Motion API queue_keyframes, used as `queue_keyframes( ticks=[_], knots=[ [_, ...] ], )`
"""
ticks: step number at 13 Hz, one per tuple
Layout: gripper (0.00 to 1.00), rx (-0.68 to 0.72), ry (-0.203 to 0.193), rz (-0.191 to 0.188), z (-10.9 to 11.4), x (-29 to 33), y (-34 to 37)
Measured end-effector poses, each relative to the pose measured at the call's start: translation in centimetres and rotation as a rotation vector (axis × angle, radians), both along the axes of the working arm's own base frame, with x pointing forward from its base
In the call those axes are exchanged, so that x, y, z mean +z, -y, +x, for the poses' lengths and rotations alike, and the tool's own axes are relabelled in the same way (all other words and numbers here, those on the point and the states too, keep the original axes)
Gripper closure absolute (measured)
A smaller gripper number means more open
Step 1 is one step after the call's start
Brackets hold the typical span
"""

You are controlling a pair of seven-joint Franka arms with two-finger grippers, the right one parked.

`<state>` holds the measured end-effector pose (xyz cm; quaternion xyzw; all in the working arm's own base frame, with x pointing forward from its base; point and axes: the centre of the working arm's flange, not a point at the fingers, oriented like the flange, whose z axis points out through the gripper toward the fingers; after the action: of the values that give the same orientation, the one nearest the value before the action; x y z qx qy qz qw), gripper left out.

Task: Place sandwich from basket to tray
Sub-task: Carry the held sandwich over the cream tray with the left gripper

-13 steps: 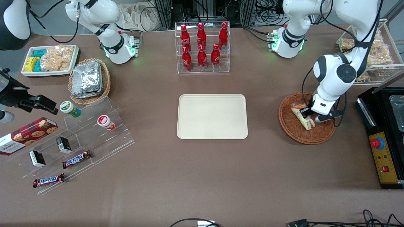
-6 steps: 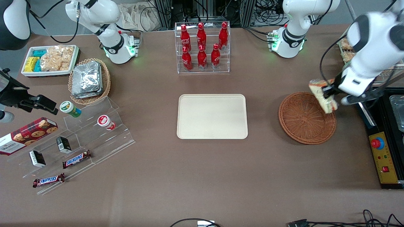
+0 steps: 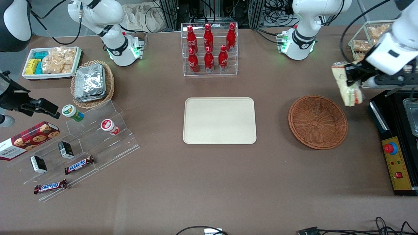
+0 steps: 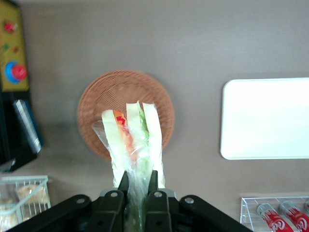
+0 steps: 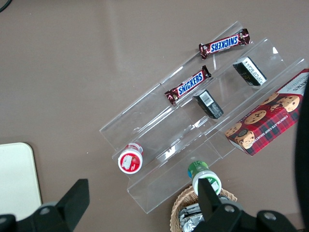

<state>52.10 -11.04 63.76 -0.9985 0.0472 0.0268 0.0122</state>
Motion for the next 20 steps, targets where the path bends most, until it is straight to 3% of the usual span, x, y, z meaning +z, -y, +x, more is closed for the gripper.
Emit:
queue_keyframes(
  ticks=[2,4,8,12,16,20],
  knots=[
    [0.81,-0.102,-0.023,-0.01,0.7,-0.5,6.1],
    [0.81,-0.148,-0.026,0.004,0.7,-1.6,12.1],
    [0.81,-0.094,-0.057,-0.004,-0.4,-4.2,21.2],
    [0.81,-0.102,-0.101,0.027,-0.7,-10.4,25.7],
    [0.81,-0.131,-0.044,0.06,-1.5,-20.2,27.7],
    [0.82,-0.131,0.027,0.051,-4.1,-29.7,28.1]
  ],
)
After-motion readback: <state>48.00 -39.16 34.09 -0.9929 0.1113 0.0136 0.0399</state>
